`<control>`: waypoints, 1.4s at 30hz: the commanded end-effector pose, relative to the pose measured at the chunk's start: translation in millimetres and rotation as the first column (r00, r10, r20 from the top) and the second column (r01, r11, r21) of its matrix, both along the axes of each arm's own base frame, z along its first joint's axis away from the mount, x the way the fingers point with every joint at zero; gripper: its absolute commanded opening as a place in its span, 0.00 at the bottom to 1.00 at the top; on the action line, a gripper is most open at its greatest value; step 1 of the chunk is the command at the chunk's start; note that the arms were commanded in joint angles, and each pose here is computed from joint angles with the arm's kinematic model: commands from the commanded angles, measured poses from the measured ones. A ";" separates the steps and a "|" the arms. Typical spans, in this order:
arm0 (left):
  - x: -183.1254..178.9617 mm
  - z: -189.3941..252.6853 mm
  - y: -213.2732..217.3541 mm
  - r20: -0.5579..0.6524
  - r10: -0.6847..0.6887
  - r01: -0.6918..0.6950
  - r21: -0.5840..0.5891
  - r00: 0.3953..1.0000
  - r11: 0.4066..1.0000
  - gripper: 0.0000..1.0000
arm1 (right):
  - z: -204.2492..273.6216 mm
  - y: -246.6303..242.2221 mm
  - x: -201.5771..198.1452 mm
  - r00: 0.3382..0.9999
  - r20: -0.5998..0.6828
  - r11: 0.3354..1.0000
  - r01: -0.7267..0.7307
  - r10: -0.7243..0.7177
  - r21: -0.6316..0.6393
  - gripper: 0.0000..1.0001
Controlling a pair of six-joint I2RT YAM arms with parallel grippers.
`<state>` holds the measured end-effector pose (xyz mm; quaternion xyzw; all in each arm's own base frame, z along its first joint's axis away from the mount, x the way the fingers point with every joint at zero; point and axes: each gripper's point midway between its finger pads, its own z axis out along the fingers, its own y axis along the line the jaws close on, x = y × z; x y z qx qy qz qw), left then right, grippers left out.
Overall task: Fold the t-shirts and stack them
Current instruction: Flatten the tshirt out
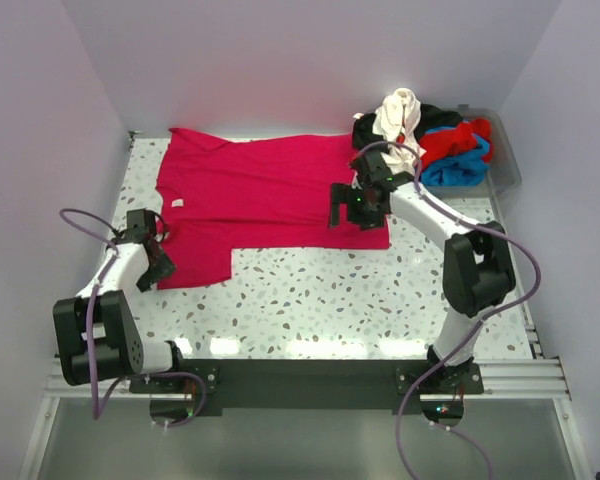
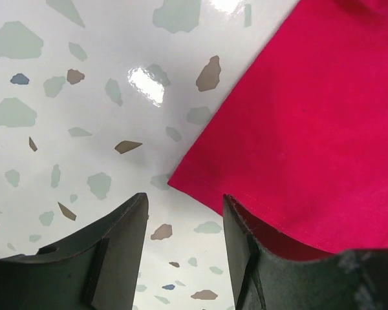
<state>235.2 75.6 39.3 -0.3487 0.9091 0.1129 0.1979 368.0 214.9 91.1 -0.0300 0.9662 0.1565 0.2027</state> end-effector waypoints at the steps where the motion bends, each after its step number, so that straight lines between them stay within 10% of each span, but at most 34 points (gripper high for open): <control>1: 4.1 -5.8 2.0 0.004 0.036 -0.036 -0.028 0.999 0.999 0.54 | 13.7 -23.8 2.7 0.996 0.040 0.997 0.077 -0.078 0.024 0.96; 12: 6.0 -26.1 6.5 -0.039 0.052 -0.054 -0.041 0.998 0.998 0.40 | 4.1 -52.2 -3.9 0.984 0.022 0.983 0.173 -0.174 0.064 0.96; 21: 3.9 -33.4 8.4 -0.050 0.044 -0.045 -0.028 0.998 0.999 0.03 | -12.1 -96.0 -6.1 0.957 0.005 0.956 0.291 -0.291 0.028 0.96; 42: 21.9 2.7 -3.2 0.053 -0.002 0.006 -0.088 0.999 0.996 0.00 | -60.4 -130.2 12.0 0.928 -0.025 0.926 0.368 -0.371 -0.083 0.83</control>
